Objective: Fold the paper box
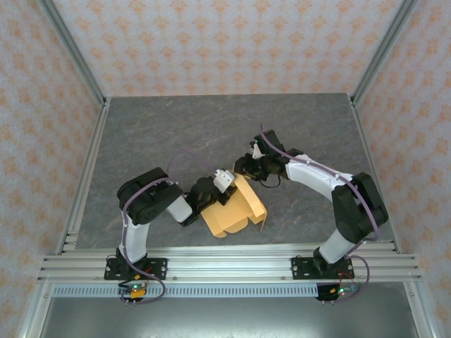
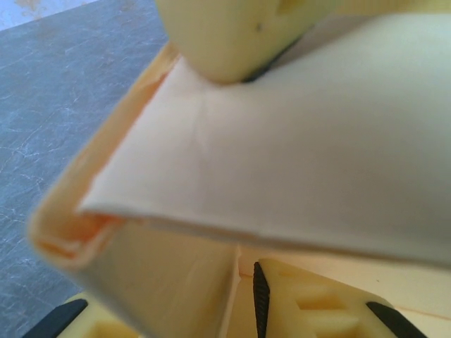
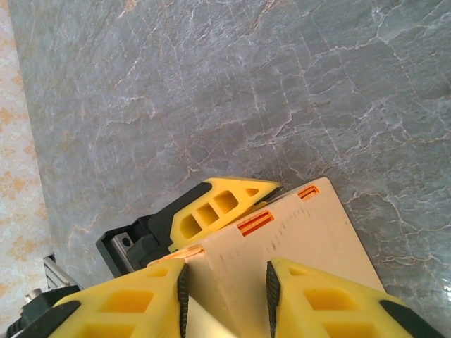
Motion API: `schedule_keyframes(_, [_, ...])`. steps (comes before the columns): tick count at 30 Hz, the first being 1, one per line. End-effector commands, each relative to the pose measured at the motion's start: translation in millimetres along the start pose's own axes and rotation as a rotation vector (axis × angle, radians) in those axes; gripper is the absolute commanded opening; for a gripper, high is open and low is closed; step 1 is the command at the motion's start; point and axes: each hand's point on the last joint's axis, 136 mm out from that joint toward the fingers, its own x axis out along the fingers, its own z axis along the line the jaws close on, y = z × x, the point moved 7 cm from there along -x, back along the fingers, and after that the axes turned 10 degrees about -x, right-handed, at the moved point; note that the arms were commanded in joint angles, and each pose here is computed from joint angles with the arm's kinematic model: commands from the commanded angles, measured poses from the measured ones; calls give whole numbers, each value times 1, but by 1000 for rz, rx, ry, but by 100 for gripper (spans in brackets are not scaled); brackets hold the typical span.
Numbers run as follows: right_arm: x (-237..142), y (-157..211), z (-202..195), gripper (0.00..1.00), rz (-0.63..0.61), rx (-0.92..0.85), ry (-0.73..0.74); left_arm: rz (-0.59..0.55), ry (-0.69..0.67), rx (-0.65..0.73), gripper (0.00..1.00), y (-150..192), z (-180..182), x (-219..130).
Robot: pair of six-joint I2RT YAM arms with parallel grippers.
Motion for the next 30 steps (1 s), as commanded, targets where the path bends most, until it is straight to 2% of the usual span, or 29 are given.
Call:
schedule_keyframes(1, [-5,12,-4,36,30,-26,47,-36,-9,50,33,-14,-3,-12])
schedule_keyframes(9, [-14,9,1,40,17,-72,63,-73,-44,-35,39,-16,17,-25])
schedule_keyframes(11, [-17,8,2,42,12,-81,70,-80,-37,-36,41,-15,16,-29])
schedule_keyframes(12, [-18,7,3,44,9,-87,72,-84,-29,-35,46,-15,16,-32])
schedule_keyframes(15, [-24,5,7,49,3,-104,70,-91,-8,-31,48,-19,14,-39])
schedule_keyframes(16, [-27,4,10,52,-1,-116,67,-95,-5,-32,71,-20,14,-43])
schedule_keyframes(17, [-29,3,12,55,-6,-125,70,-100,0,-32,76,-21,14,-45])
schedule_keyframes(24, [-47,-4,25,80,-32,-242,159,-158,-54,-108,76,-35,29,-76])
schedule_keyframes(29, [-43,-9,34,89,-13,-308,220,-211,-234,-338,78,-58,70,-105])
schedule_keyframes(30, [-40,-11,36,91,-7,-308,227,-193,-284,-383,78,-60,80,-110])
